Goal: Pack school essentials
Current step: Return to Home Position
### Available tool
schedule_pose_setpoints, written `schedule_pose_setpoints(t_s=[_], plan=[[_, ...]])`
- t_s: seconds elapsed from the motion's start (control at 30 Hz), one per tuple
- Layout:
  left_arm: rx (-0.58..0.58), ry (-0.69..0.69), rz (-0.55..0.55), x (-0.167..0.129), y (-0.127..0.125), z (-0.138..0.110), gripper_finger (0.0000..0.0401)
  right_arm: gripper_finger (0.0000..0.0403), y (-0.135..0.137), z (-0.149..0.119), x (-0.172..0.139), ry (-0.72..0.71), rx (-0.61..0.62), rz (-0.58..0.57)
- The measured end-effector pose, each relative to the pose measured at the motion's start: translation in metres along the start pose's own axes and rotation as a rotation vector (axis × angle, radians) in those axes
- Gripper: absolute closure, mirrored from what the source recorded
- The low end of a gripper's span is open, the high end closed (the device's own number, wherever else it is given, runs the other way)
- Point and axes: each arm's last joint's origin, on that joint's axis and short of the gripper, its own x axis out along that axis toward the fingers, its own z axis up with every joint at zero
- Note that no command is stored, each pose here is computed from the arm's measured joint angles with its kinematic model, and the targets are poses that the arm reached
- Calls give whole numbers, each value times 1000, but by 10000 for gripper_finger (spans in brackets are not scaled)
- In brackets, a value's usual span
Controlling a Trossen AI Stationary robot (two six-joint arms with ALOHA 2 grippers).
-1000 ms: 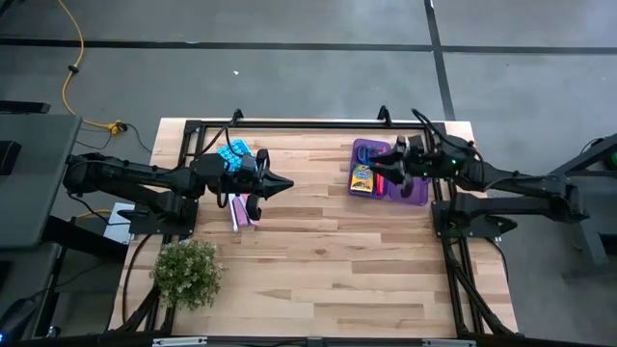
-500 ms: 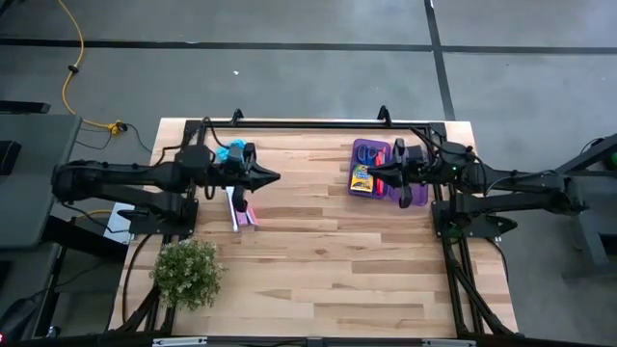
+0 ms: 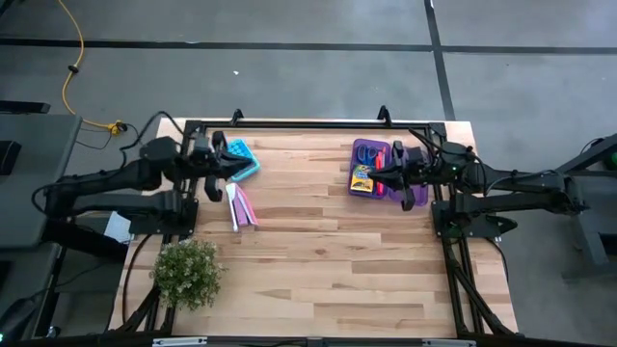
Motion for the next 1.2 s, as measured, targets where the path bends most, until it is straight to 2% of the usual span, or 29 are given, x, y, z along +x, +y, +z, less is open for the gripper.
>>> schedule_pose_setpoints(t_s=[0.13,0.23,0.47,0.6,0.87,1.07,1.2], plan=[[27,-21,50,-16,3,4,401,402,0,-1,0,16,25,9],[28,-30,55,-21,4,-2,401,402,0,-2,0,21,28,8],[-72,-38,30,-25,7,-50,401,403,0,-2,0,27,85,6],[-120,-20,12,-29,0,-70,401,403,0,-4,0,42,120,2],[-54,91,-45,-46,-12,-84,401,403,0,-5,0,50,145,0],[-52,93,-53,-72,-5,-85,401,403,0,-5,0,50,167,-1],[-86,14,-78,-79,-1,-99,401,403,-1,-5,0,43,166,-28]])
